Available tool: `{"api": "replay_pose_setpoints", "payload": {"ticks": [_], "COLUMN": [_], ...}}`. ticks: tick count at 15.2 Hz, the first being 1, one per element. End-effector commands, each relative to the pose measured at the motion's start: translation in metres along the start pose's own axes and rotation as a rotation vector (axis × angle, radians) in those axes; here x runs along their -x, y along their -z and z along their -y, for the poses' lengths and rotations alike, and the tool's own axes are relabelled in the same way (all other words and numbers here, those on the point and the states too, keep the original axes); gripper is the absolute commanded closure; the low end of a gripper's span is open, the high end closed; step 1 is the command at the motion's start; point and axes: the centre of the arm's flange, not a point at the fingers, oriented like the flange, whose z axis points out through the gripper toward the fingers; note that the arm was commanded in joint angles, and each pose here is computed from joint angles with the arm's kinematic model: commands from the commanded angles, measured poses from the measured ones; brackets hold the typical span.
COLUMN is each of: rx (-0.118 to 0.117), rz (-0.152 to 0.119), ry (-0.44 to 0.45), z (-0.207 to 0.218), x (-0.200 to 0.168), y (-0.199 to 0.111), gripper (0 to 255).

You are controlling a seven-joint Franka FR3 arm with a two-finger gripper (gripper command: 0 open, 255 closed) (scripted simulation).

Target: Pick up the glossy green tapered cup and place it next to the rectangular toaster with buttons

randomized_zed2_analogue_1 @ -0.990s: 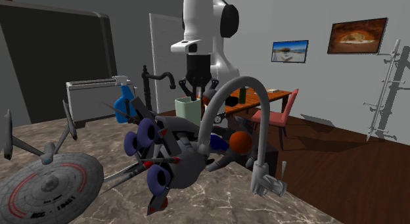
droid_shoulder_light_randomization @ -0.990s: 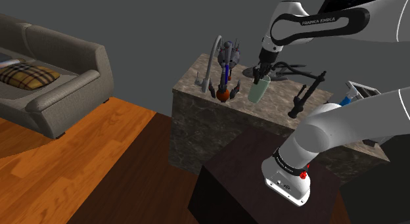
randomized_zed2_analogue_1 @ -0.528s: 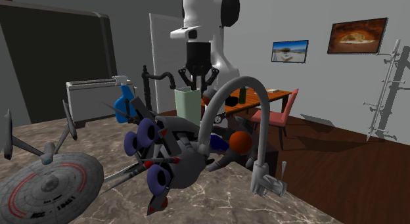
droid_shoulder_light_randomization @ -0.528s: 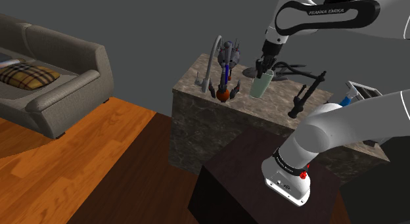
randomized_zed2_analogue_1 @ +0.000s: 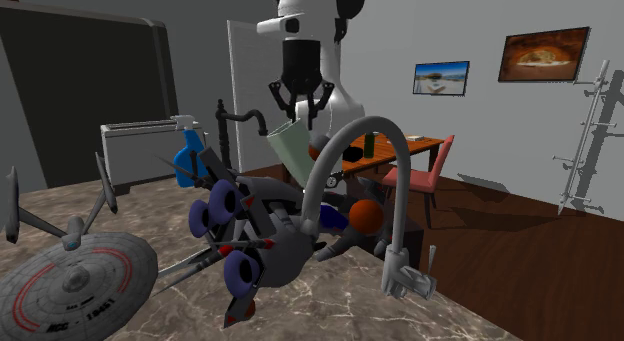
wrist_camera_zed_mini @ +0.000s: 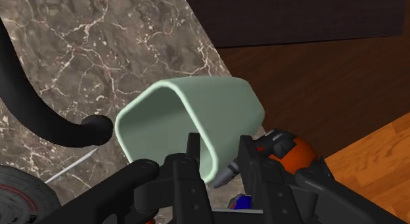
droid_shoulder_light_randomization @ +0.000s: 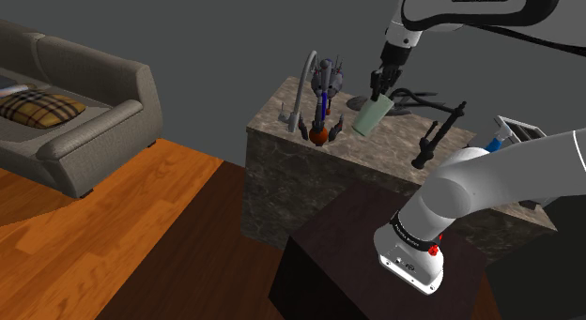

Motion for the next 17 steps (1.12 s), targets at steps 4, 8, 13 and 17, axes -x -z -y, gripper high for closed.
{"api": "replay_pose_setpoints", "payload": {"ticks": [4,8,13,17], "rx": [0.001,0.001,0.001,0.001], "rz": [-0.005,-0.005,-0.005,-0.005], "ry": [0.002,0.002,0.002,0.002], "z": [0.000,0.000,0.000,0.000], "x": [0.002,0.003,0.005,0.006], "y": [0.028,0.049,0.075,0.097], "gripper": [255,255,255,255]}}
